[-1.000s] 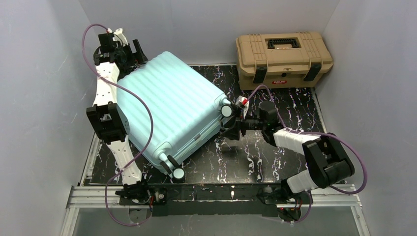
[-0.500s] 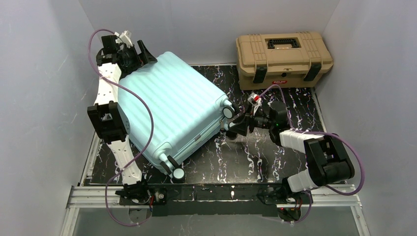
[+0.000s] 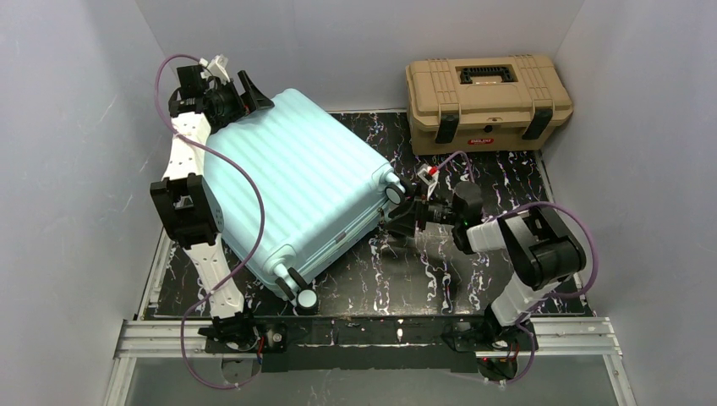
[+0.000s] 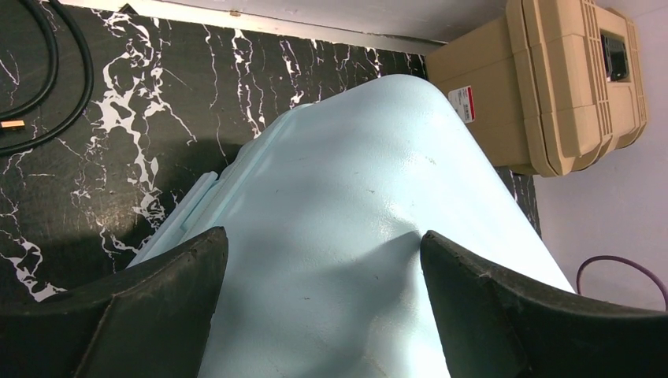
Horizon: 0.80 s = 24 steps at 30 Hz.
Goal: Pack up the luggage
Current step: Zip the luggage at the center of the board.
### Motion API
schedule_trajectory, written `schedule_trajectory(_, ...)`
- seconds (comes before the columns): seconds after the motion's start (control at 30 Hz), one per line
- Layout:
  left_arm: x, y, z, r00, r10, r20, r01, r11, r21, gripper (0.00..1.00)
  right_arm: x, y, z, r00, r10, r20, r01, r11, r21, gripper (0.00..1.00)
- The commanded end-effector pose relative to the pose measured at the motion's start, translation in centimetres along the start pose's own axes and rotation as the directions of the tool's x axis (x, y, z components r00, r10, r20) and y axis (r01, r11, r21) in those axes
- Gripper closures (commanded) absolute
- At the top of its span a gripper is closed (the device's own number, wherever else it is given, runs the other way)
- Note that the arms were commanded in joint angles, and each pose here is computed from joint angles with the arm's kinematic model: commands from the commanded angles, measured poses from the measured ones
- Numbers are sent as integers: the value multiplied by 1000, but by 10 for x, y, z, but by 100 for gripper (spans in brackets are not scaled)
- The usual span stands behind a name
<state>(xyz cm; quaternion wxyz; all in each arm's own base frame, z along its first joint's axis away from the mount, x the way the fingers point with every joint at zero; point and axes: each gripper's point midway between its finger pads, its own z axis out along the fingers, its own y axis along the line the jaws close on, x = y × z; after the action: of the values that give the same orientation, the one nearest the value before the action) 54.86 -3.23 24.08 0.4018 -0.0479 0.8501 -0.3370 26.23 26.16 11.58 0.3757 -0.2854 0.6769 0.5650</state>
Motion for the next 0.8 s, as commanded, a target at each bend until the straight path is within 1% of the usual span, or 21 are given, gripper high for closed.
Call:
schedule_trajectory(0.0, 28, -27, -3, 993, -72, -94, 77, 996, 50, 11, -29, 20, 11, 993, -72, 92, 81, 991, -102, 25)
schedule_trajectory(0.27, 28, -30, -6, 994, -68, -85, 73, 996, 52, 12, -33, 23, 21, 988, -55, 147, 77, 985, -151, 25)
schedule_trajectory(0.37, 30, -29, -6, 994, -71, -86, 75, 996, 48, 12, -37, 28, 26, 984, -43, 175, 77, 978, -193, 27)
schedule_trajectory(0.47, 31, -27, -6, 994, -73, -85, 77, 996, 43, 12, -37, 29, 30, 984, -23, 175, 60, 977, -207, 35)
schedule_trajectory(0.53, 32, -27, -6, 994, -74, -84, 77, 996, 40, 12, -38, 29, 31, 984, -30, 176, 66, 978, -200, 46)
schedule_trajectory(0.63, 33, -26, -5, 993, -74, -87, 77, 996, 36, 12, -41, 29, 30, 982, -55, 180, 88, 980, -177, 60)
schedule_trajectory(0.67, 34, -26, -5, 993, -73, -88, 77, 996, 35, 12, -40, 28, 30, 983, -60, 173, 90, 981, -170, 64)
schedule_trajectory(0.77, 35, -25, -6, 994, -71, -88, 74, 997, 31, 12, -44, 28, 27, 981, -78, 176, 105, 983, -150, 64)
